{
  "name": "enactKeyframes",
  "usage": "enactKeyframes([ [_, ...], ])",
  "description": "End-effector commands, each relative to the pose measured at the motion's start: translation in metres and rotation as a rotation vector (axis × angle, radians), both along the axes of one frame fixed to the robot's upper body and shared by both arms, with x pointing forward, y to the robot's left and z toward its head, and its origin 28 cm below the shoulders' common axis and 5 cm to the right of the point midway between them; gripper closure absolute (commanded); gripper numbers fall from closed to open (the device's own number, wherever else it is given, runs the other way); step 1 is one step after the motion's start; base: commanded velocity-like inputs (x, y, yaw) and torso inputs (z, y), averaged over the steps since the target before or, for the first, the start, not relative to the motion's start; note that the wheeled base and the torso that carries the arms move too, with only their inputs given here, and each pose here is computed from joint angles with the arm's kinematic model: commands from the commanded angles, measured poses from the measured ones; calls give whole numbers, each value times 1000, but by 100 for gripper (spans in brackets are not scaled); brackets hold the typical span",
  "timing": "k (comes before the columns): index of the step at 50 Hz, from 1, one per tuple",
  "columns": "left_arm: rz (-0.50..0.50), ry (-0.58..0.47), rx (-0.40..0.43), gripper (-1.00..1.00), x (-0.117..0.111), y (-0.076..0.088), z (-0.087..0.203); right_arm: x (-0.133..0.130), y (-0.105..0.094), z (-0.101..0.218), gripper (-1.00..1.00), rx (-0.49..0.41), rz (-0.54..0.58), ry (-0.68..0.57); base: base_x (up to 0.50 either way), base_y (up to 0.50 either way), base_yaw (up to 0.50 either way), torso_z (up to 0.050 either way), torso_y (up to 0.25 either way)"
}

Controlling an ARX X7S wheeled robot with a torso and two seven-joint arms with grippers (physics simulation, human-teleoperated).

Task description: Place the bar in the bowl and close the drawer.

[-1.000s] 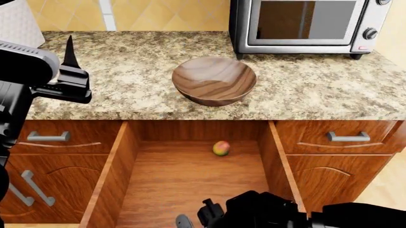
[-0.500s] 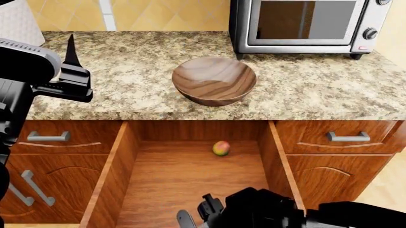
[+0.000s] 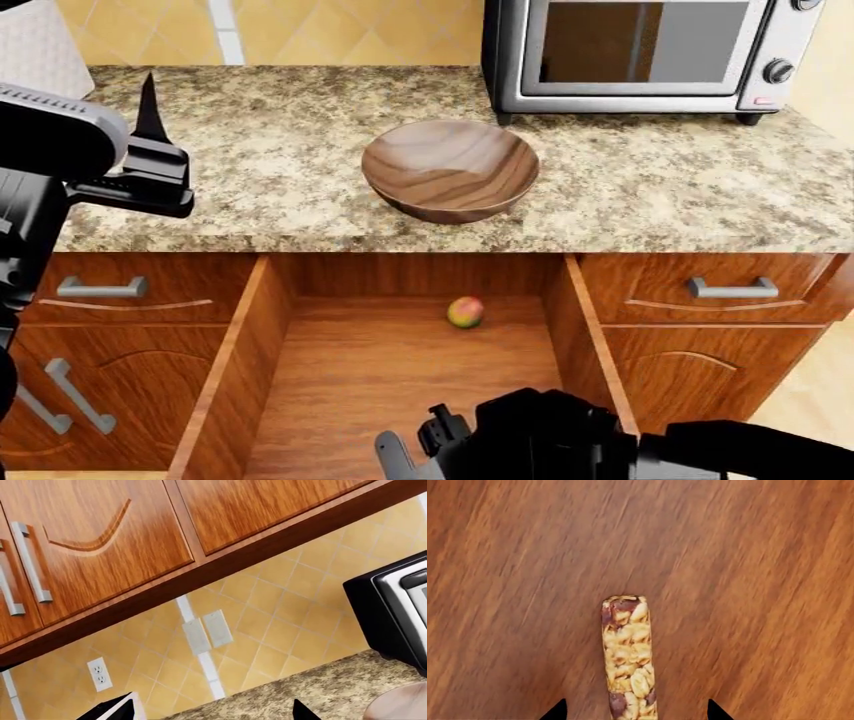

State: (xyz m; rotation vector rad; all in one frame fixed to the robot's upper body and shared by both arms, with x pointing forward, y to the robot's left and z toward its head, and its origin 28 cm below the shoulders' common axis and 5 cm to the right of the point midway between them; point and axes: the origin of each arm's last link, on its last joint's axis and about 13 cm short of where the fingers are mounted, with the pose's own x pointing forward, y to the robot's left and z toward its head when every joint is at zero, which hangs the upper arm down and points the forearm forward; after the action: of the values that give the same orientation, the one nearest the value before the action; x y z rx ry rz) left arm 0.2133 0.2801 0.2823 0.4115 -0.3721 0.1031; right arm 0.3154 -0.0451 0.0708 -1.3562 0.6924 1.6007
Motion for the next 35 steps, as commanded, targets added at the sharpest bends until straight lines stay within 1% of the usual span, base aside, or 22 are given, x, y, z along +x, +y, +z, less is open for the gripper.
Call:
enactKeyframes([
  [1, 0, 1, 4, -100, -1, 0, 0, -4, 3, -10, -100, 8, 16, 18, 0, 0, 3, 0, 0],
  [9, 2, 3, 5, -100, -1, 0, 0, -6, 3, -9, -100, 8, 13, 31, 0, 1, 2, 0, 0],
  [10, 2, 3, 6, -100, -1, 0, 0, -6, 3, -9, 100, 8, 12, 33, 0, 3, 0, 0, 0],
  [26, 1, -1, 8, -100, 0, 0, 2, -8, 2, 5, 100, 26, 6, 31, 0, 0, 0, 0, 0],
  [35, 4, 1, 6, -100, 1, 0, -1, -11, -2, 29, 100, 60, -3, 1, 0, 0, 0, 0, 0],
])
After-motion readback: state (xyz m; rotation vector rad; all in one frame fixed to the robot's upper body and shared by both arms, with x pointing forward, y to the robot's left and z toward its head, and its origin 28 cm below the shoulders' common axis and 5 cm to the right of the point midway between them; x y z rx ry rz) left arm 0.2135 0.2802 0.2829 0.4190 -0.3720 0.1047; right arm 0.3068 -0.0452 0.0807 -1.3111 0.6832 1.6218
